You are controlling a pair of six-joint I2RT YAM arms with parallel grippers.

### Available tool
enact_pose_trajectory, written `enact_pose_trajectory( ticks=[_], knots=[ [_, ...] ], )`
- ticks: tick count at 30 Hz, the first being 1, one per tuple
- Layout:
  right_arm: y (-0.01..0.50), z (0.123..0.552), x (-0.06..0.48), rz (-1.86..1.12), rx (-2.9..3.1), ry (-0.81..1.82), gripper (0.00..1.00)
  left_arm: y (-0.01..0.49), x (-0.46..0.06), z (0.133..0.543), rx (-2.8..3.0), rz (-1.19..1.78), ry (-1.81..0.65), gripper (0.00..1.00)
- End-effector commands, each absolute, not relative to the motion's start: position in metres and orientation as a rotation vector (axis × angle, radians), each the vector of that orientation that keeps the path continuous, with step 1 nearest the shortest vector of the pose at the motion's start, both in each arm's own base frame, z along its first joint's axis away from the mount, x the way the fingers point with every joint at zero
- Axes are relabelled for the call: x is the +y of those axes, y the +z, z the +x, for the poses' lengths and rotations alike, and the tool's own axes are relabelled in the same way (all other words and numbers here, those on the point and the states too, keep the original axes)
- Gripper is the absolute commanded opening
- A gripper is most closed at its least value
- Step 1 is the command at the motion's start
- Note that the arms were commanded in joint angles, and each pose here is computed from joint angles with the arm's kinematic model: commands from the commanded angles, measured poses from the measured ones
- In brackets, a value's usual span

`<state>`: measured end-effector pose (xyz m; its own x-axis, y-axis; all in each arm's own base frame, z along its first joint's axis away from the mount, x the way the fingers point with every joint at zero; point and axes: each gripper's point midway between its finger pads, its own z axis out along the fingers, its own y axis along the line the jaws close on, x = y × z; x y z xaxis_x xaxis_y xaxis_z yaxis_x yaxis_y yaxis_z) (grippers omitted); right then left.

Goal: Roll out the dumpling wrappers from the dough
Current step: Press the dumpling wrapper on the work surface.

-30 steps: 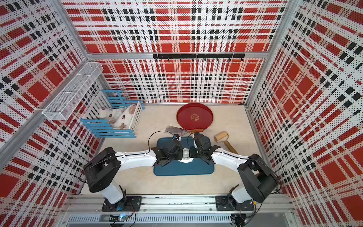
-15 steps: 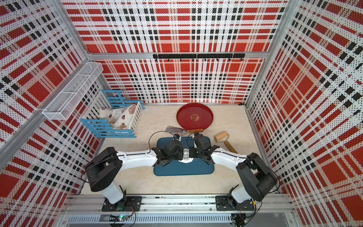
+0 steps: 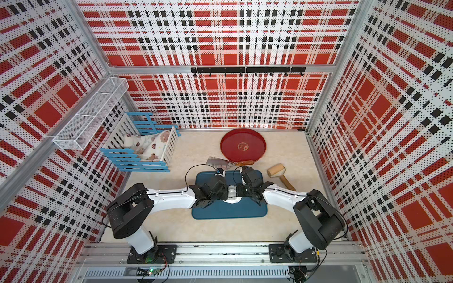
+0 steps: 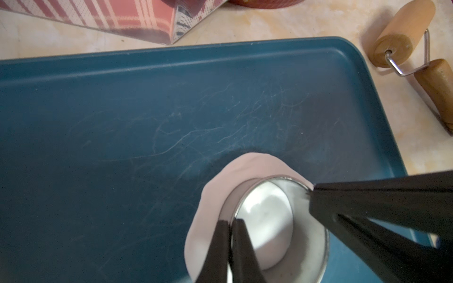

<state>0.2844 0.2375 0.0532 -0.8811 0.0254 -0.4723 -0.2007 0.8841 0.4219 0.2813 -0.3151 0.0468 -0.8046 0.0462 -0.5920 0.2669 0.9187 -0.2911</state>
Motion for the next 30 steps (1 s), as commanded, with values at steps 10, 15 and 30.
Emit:
enact_pose_trajectory(
  ticks=[10,15,30],
  knots=[
    [-0.002,0.249,0.212,-0.101,2.774,0.510,0.00,-0.014,-0.297,0.229,2.685,0.336,-0.394,0.00],
    [-0.006,0.247,0.210,-0.105,2.790,0.496,0.00,-0.020,-0.293,0.223,2.701,0.340,-0.383,0.00],
    [-0.011,0.246,0.228,-0.168,2.828,0.504,0.00,-0.003,-0.273,0.237,2.687,0.326,-0.348,0.00]
  ],
)
